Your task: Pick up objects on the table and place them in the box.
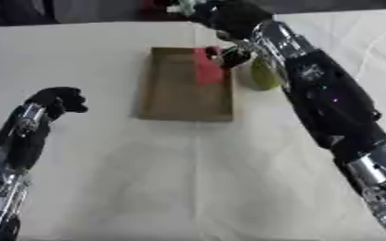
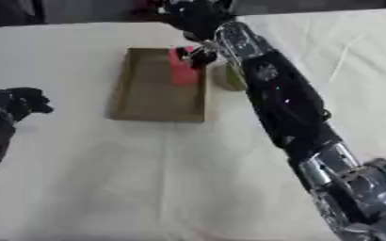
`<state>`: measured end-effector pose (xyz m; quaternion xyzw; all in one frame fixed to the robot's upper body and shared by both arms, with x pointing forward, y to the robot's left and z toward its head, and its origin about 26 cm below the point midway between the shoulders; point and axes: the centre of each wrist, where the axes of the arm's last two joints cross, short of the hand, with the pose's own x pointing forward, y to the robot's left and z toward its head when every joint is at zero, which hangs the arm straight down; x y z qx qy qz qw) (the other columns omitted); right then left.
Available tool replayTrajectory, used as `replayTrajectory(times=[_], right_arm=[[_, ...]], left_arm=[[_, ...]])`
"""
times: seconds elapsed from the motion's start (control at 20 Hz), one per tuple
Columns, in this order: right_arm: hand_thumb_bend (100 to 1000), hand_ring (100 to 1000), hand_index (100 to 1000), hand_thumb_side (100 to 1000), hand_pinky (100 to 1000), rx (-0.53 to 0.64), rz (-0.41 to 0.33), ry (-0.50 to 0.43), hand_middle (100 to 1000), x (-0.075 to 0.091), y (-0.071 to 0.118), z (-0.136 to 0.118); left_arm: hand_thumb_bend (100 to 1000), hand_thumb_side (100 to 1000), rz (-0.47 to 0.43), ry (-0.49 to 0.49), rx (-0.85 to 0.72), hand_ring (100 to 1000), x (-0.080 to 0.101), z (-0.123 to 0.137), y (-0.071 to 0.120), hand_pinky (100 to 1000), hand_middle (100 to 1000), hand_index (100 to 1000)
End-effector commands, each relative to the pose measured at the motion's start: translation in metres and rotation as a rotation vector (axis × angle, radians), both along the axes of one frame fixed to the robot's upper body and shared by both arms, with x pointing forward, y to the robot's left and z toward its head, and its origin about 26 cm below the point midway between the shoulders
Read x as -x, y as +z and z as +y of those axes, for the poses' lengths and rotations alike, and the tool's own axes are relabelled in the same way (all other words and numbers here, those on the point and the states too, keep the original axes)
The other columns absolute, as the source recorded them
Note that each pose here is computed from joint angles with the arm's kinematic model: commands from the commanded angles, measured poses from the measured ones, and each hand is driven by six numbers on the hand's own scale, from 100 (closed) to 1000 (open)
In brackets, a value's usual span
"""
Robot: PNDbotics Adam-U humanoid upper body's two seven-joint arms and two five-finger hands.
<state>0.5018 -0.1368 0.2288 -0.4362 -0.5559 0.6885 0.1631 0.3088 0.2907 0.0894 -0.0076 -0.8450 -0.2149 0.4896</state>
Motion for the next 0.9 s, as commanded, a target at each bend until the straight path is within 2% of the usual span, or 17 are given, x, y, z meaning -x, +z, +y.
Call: replayTrajectory(times=[0.05, 0.2, 0.25, 0.4, 0.5, 0.6, 0.7, 0.9], right_arm=[[100, 972, 1000, 350, 853, -0.025, 0.005, -0.088, 1000, -0.005, 0.025, -0.040], [100, 969, 1000, 362, 849, -0.026, 0.077, -0.165, 1000, -0.008, 0.017, -0.066], [100, 968, 1000, 394, 848, -0.025, 0.105, -0.189, 1000, -0.009, 0.012, -0.072], [100, 956, 1000, 461, 838, -0.025, 0.174, -0.245, 1000, -0.011, -0.005, -0.080], [100, 943, 1000, 473, 828, -0.029, 0.205, -0.268, 988, -0.012, -0.015, -0.080], [100, 921, 1000, 451, 814, -0.032, 0.225, -0.282, 951, -0.013, -0.023, -0.078], [100, 882, 999, 358, 790, -0.029, 0.242, -0.290, 884, -0.013, -0.031, -0.075], [100, 761, 912, 360, 719, -0.011, 0.250, -0.284, 724, -0.013, -0.039, -0.071]], left_arm=[[100, 1000, -0.019, 0.012, -0.018, 615, 0.000, 0.005, 0.007, 708, 603, 749], [100, 1000, -0.017, 0.018, -0.021, 615, 0.001, 0.006, 0.006, 708, 603, 749], [100, 1000, -0.018, 0.018, -0.021, 615, 0.001, 0.006, 0.006, 708, 603, 749], [100, 1000, -0.019, 0.016, -0.019, 615, 0.001, 0.005, 0.007, 708, 603, 749], [100, 1000, -0.020, 0.015, -0.018, 615, 0.000, 0.005, 0.007, 708, 603, 749], [100, 1000, -0.021, 0.014, -0.017, 615, 0.000, 0.005, 0.007, 708, 603, 749], [100, 1000, -0.023, 0.012, -0.016, 615, 0.000, 0.004, 0.007, 708, 603, 749], [100, 1000, -0.025, 0.010, -0.015, 614, 0.000, 0.004, 0.007, 708, 603, 750]])
